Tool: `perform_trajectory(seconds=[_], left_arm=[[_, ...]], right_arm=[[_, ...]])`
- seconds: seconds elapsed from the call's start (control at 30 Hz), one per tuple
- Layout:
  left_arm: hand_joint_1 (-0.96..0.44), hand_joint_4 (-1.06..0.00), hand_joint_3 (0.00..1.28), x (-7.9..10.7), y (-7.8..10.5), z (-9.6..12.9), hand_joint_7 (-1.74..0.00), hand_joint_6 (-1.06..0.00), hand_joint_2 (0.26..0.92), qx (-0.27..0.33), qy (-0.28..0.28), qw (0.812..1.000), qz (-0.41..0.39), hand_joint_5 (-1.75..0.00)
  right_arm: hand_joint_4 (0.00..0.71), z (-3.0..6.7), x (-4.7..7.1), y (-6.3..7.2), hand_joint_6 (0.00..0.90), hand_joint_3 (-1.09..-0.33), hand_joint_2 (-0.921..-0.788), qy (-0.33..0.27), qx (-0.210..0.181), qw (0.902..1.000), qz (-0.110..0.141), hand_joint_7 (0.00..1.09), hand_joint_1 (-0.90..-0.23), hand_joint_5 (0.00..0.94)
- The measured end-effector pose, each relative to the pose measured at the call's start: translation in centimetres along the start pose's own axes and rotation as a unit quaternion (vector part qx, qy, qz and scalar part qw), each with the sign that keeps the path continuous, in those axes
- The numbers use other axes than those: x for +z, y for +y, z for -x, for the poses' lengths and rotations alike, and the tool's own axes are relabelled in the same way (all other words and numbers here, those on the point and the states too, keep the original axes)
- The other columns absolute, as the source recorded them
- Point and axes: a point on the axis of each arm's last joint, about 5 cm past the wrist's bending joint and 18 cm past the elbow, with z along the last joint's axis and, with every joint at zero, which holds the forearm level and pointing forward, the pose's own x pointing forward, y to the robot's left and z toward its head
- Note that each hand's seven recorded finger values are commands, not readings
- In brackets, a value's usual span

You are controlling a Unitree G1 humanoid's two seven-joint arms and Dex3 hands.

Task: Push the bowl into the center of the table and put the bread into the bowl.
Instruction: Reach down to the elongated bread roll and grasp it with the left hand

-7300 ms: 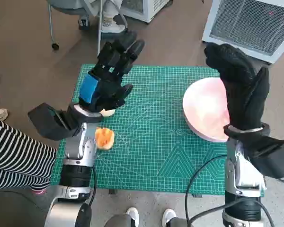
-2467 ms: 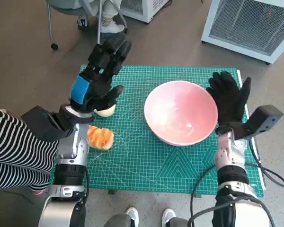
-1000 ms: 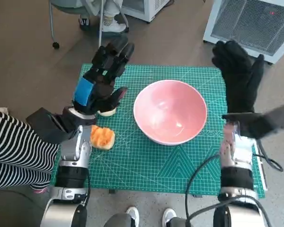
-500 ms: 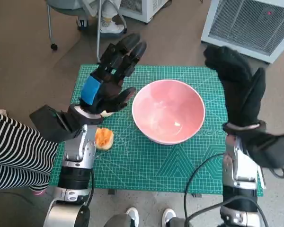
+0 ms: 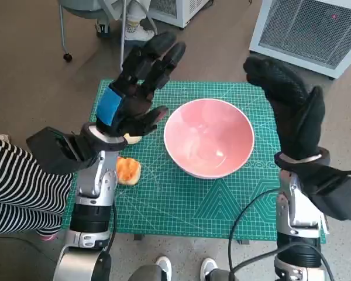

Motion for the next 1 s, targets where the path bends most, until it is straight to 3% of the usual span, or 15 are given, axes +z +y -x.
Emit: perform_trajectory(seconds=[0.33,0.53,0.73,1.0], left_arm=[[-0.61,-0.13,0.33,0.2,0.2,0.0,-0.58,0.00,0.921,-0.003,-0.004,1.000,-0.011,-0.03],[-0.61,-0.13,0.31,1.2,1.4,0.4,-0.58,0.00,0.908,-0.020,0.005,0.999,-0.049,-0.03],[-0.60,-0.12,0.21,3.4,4.2,1.4,-0.53,0.00,0.877,-0.056,0.039,0.987,-0.148,-0.03],[-0.49,-0.13,0.13,7.7,7.7,2.7,-0.47,0.00,0.807,-0.127,0.108,0.946,-0.277,-0.03]], right_arm=[[0.187,0.01,-0.1,0.1,0.196,-0.662,-0.921,0.004,0.003,1.0000,0.001,0.31,-0.727,0.003],[0.188,0.05,-0.2,0.0,0.194,-0.661,-0.921,0.005,0.003,1.0000,0.001,0.32,-0.727,0.003],[0.192,0.26,-0.2,-0.1,0.192,-0.666,-0.921,0.009,0.001,1.0000,0.004,0.33,-0.717,0.005],[0.196,0.92,-0.3,-0.3,0.188,-0.668,-0.921,0.017,-0.004,0.9998,0.004,0.34,-0.706,0.005]])
